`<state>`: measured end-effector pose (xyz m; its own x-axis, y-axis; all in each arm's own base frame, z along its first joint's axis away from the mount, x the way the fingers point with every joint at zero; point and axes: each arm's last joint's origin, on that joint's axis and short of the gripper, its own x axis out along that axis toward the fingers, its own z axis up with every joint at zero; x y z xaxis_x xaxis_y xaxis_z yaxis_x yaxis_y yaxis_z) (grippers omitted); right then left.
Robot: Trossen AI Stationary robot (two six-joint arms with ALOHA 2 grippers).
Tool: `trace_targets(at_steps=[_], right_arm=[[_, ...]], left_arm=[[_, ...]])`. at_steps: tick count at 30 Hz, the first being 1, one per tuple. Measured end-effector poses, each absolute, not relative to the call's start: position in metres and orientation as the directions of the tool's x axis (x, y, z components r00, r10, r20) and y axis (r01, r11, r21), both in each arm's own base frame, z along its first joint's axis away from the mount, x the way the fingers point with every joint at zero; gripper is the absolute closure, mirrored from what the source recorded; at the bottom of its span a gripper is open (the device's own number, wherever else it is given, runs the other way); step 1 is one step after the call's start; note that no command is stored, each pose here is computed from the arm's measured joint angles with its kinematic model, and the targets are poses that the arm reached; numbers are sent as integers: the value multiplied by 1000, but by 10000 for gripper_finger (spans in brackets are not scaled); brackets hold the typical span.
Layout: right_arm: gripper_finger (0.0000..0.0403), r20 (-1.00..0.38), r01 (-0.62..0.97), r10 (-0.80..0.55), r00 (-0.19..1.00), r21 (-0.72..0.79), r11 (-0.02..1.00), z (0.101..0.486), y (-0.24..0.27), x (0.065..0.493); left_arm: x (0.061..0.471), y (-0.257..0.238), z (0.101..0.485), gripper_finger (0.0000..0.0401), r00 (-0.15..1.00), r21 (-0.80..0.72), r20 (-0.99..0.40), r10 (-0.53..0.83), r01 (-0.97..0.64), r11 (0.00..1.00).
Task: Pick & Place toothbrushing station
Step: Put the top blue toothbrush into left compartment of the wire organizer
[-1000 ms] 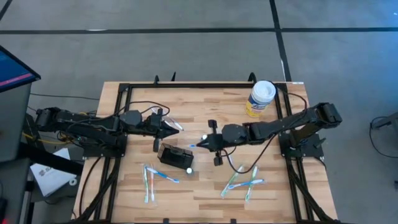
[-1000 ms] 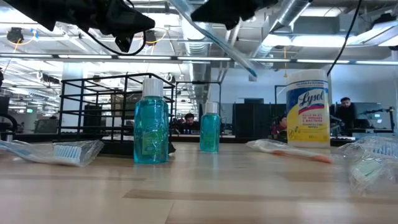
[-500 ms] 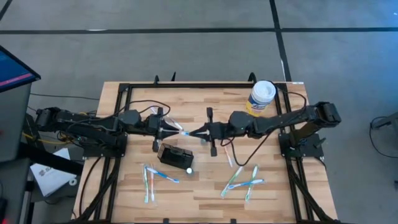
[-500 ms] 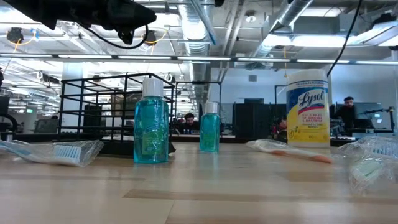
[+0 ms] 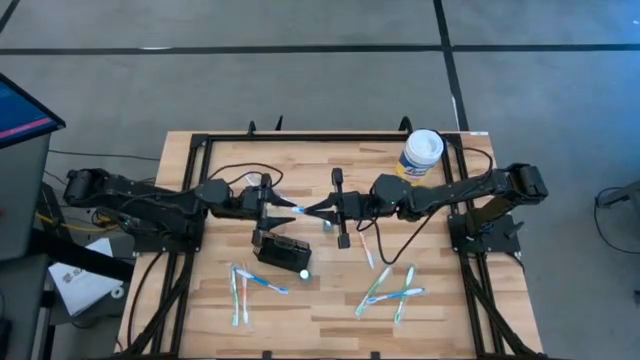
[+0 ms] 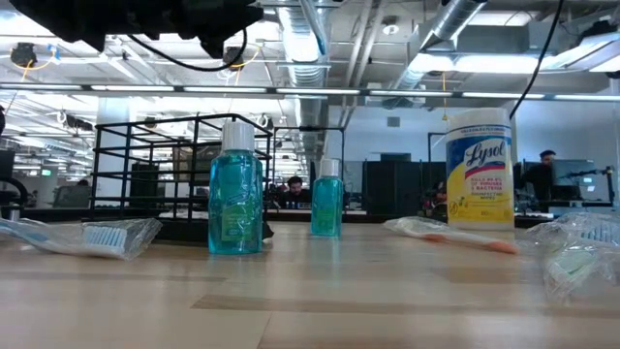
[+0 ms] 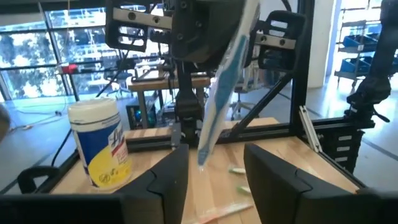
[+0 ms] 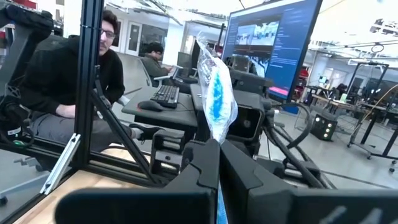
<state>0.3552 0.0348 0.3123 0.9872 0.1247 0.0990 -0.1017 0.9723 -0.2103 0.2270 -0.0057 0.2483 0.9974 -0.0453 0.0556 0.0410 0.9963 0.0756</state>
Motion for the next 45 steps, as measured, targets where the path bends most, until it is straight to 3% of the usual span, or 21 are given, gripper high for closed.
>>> trace_targets(at_steps=[28,45], right_arm=[[403,92,-97,119,989,-210,973,312,33,355],[403,92,-96,118,989,-213,972,312,32,355]], left_arm=[[245,-15,252,244,941,157,328,-79,28,987],[255,-17,253,245,943,141,328,-54,8,990]])
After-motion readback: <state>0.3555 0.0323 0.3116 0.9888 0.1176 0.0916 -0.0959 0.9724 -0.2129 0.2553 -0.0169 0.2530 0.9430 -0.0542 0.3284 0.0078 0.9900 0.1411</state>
